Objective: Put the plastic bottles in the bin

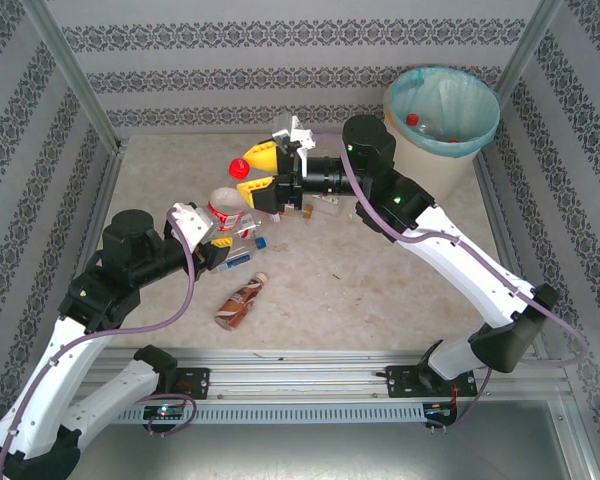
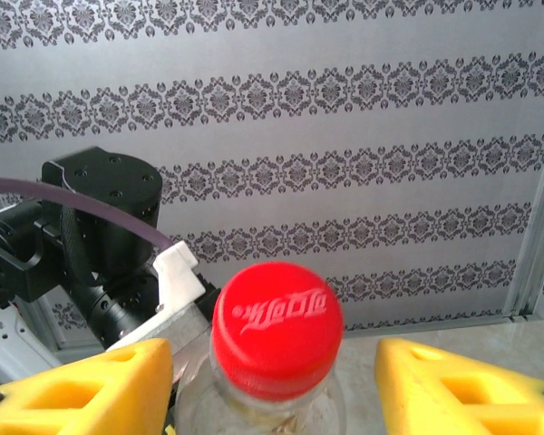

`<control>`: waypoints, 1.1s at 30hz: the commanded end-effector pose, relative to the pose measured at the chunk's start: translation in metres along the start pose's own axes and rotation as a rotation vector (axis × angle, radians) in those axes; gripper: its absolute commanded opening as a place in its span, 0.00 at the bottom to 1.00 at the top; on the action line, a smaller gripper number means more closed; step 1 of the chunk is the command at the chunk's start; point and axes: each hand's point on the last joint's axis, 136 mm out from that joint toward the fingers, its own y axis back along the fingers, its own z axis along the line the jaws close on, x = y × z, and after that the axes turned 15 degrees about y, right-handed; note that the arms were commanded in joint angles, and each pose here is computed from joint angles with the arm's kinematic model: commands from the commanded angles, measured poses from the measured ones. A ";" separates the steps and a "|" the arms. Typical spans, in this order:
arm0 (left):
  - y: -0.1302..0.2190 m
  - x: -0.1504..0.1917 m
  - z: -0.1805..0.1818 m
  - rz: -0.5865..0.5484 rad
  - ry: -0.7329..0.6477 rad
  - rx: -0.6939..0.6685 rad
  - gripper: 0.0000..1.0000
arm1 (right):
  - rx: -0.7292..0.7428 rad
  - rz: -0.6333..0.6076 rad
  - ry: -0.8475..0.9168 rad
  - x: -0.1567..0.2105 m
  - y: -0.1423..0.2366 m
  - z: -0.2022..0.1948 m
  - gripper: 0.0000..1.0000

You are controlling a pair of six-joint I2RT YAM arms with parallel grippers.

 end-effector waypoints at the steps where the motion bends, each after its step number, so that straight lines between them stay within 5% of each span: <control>1: 0.001 -0.007 -0.009 -0.038 -0.032 0.043 0.43 | -0.005 -0.044 0.046 -0.018 -0.004 0.000 0.56; 14: 0.002 -0.006 -0.006 -0.036 -0.042 0.024 0.42 | -0.074 -0.045 0.038 -0.019 -0.007 0.013 0.28; 18: 0.005 -0.010 -0.002 -0.060 -0.044 -0.001 0.45 | -0.088 -0.044 0.040 -0.019 -0.007 0.015 0.00; 21: 0.010 -0.018 -0.002 -0.107 -0.041 -0.015 0.58 | -0.082 -0.047 0.041 -0.021 -0.005 0.015 0.00; 26: 0.023 -0.028 -0.007 -0.196 -0.066 -0.009 0.98 | 0.008 -0.043 0.048 -0.030 0.002 0.003 0.00; 33: 0.048 -0.049 -0.003 -0.347 -0.065 -0.072 1.00 | 0.326 0.062 0.181 -0.044 0.049 -0.037 0.00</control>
